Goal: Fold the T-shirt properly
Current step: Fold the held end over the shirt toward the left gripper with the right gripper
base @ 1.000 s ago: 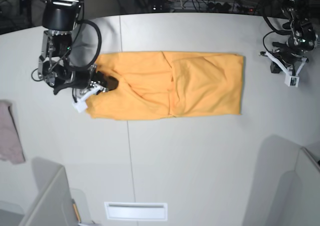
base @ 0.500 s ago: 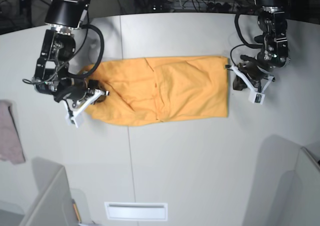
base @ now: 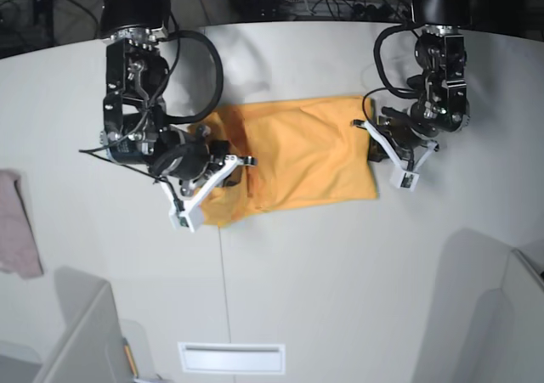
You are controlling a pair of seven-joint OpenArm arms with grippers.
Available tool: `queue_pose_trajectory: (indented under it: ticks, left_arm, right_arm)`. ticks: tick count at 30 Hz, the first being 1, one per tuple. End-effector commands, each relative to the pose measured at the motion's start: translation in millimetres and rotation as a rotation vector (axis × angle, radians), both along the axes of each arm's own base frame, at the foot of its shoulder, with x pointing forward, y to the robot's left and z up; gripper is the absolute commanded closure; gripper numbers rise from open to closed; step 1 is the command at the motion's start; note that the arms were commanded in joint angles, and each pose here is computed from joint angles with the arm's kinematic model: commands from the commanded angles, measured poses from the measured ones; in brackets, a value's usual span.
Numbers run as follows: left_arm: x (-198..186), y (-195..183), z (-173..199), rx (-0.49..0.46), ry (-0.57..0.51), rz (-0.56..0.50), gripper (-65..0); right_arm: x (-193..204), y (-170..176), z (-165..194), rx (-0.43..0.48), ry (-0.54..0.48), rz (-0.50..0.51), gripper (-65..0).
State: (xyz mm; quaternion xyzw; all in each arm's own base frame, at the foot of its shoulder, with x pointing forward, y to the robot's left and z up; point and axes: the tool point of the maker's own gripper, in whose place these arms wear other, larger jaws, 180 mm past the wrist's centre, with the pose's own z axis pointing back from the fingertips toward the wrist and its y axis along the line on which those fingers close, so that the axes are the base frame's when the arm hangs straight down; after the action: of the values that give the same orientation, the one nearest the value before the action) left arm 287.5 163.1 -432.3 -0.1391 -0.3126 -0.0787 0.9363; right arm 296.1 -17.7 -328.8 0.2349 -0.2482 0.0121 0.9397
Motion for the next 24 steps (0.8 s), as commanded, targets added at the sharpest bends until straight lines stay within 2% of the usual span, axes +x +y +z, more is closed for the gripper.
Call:
queue_pose_trajectory:
  ticks: [1,7,14,19,24]
  left_arm:
    - [4,2,5,0.010,-0.013,-0.010,0.0]
    - [1,-8,2,0.009,-0.002,-0.042,0.0]
    - [-3,-8,0,0.009,0.007,-0.042,0.0]
    - [-4,-8,-1,0.009,0.009,-0.042,0.0]
    - [-9,-6,-3,0.011,0.018,-0.038,0.0]
  right_arm:
    - [10,8,16,0.024,-0.056,0.003,0.0]
    - [3,51,26,0.054,-0.056,0.047,0.0]
    - [1,84,39,0.072,-0.047,0.071,0.0]
    - [3,93,16,0.054,-0.001,0.060,0.0]
    - [-6,112,-3,0.016,-0.012,0.112,0.0]
